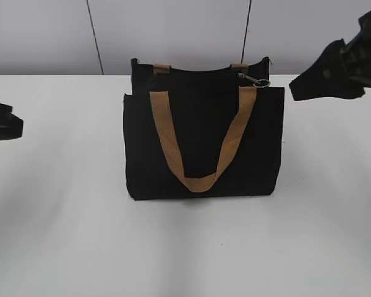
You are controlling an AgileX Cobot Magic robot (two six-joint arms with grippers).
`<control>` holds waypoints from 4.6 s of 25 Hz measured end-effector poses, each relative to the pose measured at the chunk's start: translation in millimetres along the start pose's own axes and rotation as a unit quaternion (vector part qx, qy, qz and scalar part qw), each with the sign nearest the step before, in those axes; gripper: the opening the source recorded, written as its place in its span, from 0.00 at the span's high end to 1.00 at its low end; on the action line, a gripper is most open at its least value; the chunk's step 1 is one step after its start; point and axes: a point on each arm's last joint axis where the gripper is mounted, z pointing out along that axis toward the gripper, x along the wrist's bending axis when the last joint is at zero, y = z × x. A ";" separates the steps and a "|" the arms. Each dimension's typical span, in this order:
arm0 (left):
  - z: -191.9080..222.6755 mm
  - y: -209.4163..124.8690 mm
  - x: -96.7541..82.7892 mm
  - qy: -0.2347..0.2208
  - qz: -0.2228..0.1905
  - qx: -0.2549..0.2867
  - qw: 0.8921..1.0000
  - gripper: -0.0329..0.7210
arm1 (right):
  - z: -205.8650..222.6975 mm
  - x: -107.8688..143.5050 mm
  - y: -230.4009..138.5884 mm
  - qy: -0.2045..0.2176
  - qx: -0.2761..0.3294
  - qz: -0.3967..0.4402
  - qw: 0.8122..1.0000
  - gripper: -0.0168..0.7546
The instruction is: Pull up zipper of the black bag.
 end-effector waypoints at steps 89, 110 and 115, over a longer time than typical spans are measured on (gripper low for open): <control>-171.3 -146.9 31.1 0.110 -0.017 -0.174 0.978 0.64 | -151.7 78.0 -229.5 -0.241 -0.154 0.023 0.958 0.60; -174.8 -151.4 30.1 0.118 -0.021 -0.191 0.974 0.64 | -151.8 77.9 -229.4 -0.242 -0.154 0.023 0.958 0.60; -174.8 -151.4 30.1 0.118 -0.021 -0.191 0.974 0.64 | -151.8 77.9 -229.4 -0.242 -0.154 0.024 0.958 0.60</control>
